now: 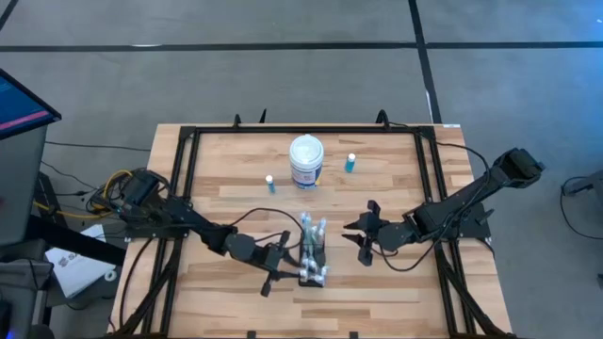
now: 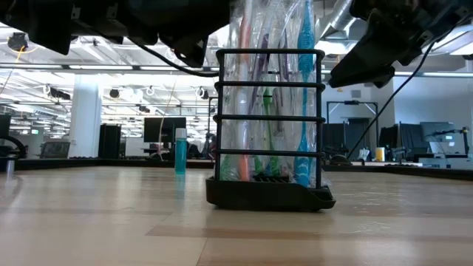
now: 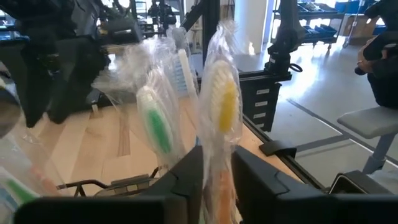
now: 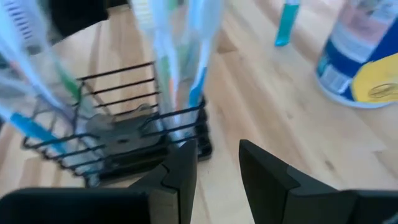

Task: Pick & Place toothbrushing station
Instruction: Put the orange toothbrush into the black mesh organizer, then put the right blue mouthwash into the black mesh organizer

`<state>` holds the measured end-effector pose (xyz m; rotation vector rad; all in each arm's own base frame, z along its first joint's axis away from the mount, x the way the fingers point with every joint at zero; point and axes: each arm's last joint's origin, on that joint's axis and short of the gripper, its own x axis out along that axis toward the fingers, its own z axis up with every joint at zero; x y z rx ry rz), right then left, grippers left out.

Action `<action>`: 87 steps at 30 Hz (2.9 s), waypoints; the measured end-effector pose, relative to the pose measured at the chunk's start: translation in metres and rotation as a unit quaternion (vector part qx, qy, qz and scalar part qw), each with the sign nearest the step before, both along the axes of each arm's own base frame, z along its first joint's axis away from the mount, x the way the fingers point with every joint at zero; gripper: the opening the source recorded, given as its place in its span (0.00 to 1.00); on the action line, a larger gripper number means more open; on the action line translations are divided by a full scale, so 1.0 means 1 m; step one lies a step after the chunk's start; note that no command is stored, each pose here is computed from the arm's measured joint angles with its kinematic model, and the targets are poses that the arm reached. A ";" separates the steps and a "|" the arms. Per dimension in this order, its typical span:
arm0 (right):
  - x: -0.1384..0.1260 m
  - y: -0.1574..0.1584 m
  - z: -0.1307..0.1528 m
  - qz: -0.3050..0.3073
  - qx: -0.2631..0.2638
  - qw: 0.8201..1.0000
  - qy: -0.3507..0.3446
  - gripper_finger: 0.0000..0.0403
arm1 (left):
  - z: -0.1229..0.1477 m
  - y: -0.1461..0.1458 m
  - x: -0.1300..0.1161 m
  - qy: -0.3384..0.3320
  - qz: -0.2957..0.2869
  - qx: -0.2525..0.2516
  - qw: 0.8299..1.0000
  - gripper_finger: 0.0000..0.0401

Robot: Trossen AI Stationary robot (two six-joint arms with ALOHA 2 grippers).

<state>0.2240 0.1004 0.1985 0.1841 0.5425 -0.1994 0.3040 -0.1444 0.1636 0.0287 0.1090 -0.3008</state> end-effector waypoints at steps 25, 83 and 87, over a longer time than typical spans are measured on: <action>0.007 -0.055 -0.006 -0.190 -0.069 0.979 0.027 0.27 | 0.056 0.015 -0.020 -0.018 0.054 -0.003 0.998 0.39; -0.002 -0.195 -0.010 -0.341 0.003 0.937 0.073 0.54 | 0.084 0.029 -0.029 -0.056 0.074 -0.023 0.995 0.38; 0.007 -0.200 -0.022 -0.328 0.002 0.941 0.079 0.54 | 0.087 0.030 -0.030 -0.061 0.072 -0.025 0.995 0.38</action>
